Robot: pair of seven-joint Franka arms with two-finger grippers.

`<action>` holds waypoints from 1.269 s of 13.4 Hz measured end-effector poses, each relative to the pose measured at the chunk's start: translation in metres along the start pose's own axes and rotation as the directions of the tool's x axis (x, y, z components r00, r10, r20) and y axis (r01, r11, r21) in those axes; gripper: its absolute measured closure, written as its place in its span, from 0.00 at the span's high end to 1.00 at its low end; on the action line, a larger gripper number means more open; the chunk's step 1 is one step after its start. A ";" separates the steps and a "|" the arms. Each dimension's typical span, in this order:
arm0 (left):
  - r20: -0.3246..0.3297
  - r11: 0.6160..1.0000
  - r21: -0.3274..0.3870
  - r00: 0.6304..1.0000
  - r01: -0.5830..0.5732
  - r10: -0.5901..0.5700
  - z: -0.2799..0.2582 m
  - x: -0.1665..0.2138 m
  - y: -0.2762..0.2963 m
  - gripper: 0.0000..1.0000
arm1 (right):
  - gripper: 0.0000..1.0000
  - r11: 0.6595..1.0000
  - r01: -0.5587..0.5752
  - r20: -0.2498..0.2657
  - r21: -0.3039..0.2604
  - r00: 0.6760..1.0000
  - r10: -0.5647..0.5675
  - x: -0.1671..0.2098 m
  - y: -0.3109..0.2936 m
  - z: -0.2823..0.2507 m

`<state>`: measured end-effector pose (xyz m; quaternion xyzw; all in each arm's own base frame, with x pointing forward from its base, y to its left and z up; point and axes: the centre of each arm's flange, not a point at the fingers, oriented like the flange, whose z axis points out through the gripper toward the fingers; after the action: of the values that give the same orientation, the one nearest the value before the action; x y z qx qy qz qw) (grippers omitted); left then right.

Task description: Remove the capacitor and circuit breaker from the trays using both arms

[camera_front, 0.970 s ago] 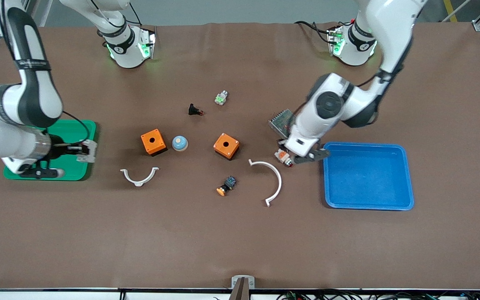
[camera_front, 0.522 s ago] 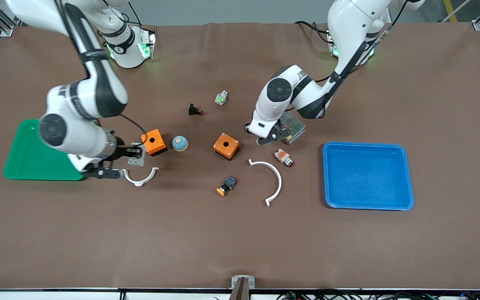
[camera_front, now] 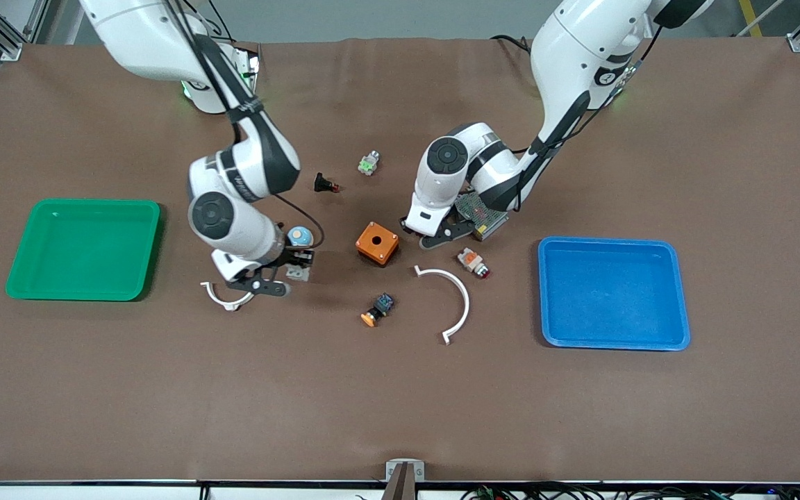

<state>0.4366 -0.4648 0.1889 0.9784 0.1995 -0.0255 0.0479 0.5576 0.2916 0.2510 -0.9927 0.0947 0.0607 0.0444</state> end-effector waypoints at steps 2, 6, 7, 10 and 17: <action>-0.008 1.000 -0.010 1.000 0.004 -0.004 -0.005 0.006 0.003 0.72 | 0.40 1.000 -0.006 0.009 -0.013 1.000 0.006 -0.012 -0.016 0.020; -0.060 0.996 0.080 0.998 0.028 -0.023 -0.079 0.057 0.022 1.00 | 0.40 1.000 -0.011 0.022 -0.028 1.000 0.012 -0.012 -0.014 0.035; -0.091 0.992 0.121 0.996 0.017 -0.006 -0.112 0.078 0.023 1.00 | 0.40 0.999 -0.010 0.025 -0.031 1.000 0.010 -0.013 -0.015 0.037; -0.145 0.983 0.179 0.986 -0.049 0.075 -0.196 0.142 0.005 1.00 | 0.67 0.999 -0.006 0.032 -0.034 0.999 0.007 -0.014 -0.017 0.032; -0.157 0.938 0.261 0.949 -0.229 0.275 -0.347 0.238 -0.116 1.00 | 1.00 0.998 -0.062 0.077 -0.031 0.995 0.064 -0.023 0.049 -0.150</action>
<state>0.6206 -0.2302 0.5073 0.9924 0.0711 0.0508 -0.0870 0.5424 0.2328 0.3981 -0.9865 0.1234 0.1023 0.0322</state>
